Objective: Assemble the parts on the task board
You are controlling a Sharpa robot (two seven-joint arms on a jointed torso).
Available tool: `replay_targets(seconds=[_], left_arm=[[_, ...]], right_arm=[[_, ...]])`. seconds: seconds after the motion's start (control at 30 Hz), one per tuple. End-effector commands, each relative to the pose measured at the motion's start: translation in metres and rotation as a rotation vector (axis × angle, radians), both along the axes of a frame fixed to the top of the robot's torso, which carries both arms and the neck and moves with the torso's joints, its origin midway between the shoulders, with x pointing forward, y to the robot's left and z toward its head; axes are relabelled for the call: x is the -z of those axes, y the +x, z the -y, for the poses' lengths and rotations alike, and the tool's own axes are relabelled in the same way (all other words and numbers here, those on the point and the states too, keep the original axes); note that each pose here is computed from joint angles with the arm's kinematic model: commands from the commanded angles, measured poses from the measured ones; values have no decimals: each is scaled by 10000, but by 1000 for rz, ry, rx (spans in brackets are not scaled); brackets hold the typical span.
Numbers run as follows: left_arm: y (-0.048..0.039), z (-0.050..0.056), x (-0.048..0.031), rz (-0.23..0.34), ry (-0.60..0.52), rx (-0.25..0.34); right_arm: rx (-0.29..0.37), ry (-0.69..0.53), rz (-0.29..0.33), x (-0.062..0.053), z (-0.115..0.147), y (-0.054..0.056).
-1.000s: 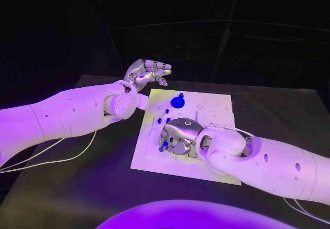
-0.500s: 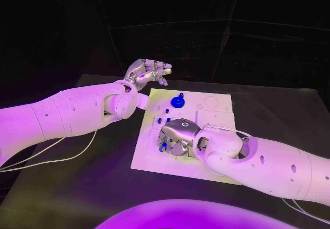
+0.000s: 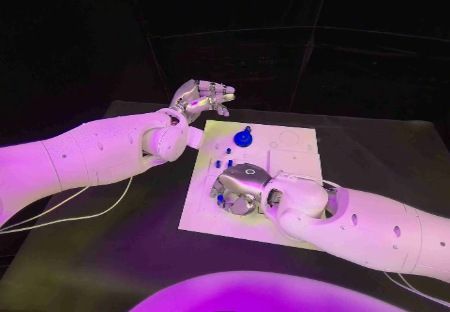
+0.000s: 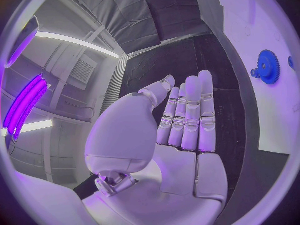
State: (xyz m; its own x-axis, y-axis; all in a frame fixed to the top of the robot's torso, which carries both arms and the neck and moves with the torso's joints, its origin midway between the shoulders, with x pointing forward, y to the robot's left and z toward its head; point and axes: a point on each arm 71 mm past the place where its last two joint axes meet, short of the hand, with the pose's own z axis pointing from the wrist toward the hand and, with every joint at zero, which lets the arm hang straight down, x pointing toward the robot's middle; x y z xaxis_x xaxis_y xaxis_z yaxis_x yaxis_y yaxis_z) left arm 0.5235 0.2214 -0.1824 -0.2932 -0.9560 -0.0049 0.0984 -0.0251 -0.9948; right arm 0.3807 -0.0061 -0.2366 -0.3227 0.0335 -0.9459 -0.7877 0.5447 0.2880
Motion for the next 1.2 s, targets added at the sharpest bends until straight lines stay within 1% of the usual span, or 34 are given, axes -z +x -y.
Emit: replay_targets(seconds=[0.03,0.27,0.43,0.6,0.73,0.77,0.8,0.83,0.93,1.03,1.1,1.13,1.17,1.2], left_arm=[[1,8,-12,1,-6,10],[0,1,-11,-1,-5,10],[0,-3,-9,-4,-5,11],[2,-12,-7,-5,-4,10],[3,-20,-6,-5,-3,8],[3,-23,-6,-6,-3,8],[2,-31,-6,-6,-3,6],[3,-37,-6,-6,-2,5],[2,-49,-5,-6,-1,3],[3,-57,-4,-7,0,1],[3,-59,-3,-7,0,1],[2,-61,-2,-8,0,2],[2,-62,-1,-8,0,2],[2,-66,-1,-9,1,1]], right_arm=[[-19,32,10,-30,-14,-9],[-4,75,28,-58,29,8],[18,135,52,-101,113,24],[35,200,66,-160,250,13],[85,276,43,-246,479,11],[111,299,28,-288,558,31],[165,332,-6,-356,704,76],[204,346,-29,-398,805,110],[311,346,-84,-469,1079,183],[432,308,-154,-475,1398,237],[483,276,-186,-456,1542,254],[529,241,-214,-431,1680,267],[548,227,-224,-421,1734,272],[580,202,-238,-404,1831,280]])
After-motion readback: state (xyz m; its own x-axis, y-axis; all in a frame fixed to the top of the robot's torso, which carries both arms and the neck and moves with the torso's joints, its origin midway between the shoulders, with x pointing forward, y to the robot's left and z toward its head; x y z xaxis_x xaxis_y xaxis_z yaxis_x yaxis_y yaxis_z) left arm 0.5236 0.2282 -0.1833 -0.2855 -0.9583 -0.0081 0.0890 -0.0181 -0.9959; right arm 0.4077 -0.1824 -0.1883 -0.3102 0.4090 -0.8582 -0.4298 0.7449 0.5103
